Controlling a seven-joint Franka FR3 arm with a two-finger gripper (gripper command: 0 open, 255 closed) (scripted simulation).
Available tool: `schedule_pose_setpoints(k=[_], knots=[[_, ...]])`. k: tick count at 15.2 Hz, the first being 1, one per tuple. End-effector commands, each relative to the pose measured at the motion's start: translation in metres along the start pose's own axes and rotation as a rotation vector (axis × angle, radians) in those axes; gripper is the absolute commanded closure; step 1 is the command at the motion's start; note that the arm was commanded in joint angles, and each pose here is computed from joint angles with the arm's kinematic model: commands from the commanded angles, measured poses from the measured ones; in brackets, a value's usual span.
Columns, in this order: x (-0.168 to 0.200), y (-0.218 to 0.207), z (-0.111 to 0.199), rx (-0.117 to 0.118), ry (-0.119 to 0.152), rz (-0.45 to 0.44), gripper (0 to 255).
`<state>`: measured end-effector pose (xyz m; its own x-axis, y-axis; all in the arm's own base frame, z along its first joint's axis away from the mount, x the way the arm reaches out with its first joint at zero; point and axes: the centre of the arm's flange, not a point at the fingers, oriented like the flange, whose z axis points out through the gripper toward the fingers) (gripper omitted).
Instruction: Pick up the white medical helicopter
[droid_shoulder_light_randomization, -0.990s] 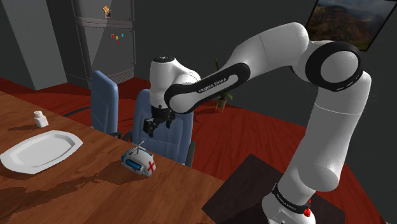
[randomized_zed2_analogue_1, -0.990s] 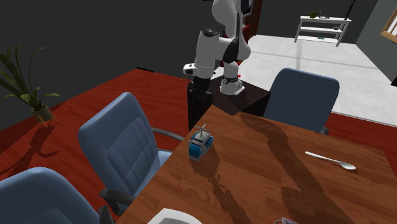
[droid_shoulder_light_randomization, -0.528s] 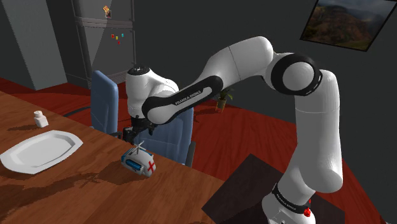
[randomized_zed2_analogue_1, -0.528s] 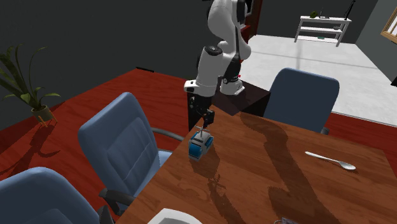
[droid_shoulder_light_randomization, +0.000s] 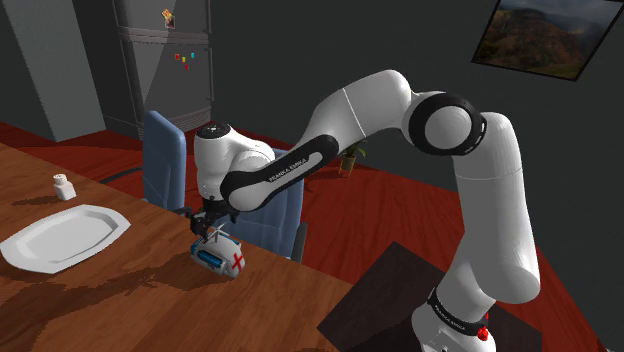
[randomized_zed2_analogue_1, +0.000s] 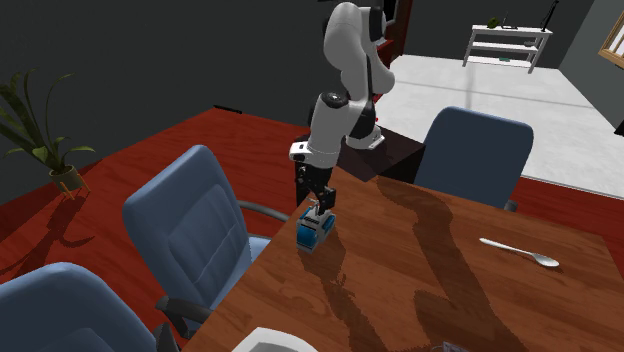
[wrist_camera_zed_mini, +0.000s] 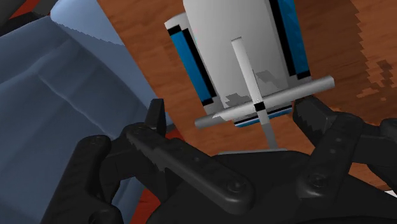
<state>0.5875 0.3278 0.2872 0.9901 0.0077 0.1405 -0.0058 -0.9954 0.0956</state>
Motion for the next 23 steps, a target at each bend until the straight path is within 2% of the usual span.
schedule_pose_setpoints(k=[1,2,11,23], knots=[[-0.001,0.000,0.005,0.000,0.000,0.000,0],[-0.001,0.000,0.005,0.000,0.000,0.000,255],[-0.001,0.000,0.005,0.000,0.000,0.000,255],[0.008,0.006,-0.058,0.000,0.000,0.000,255]])
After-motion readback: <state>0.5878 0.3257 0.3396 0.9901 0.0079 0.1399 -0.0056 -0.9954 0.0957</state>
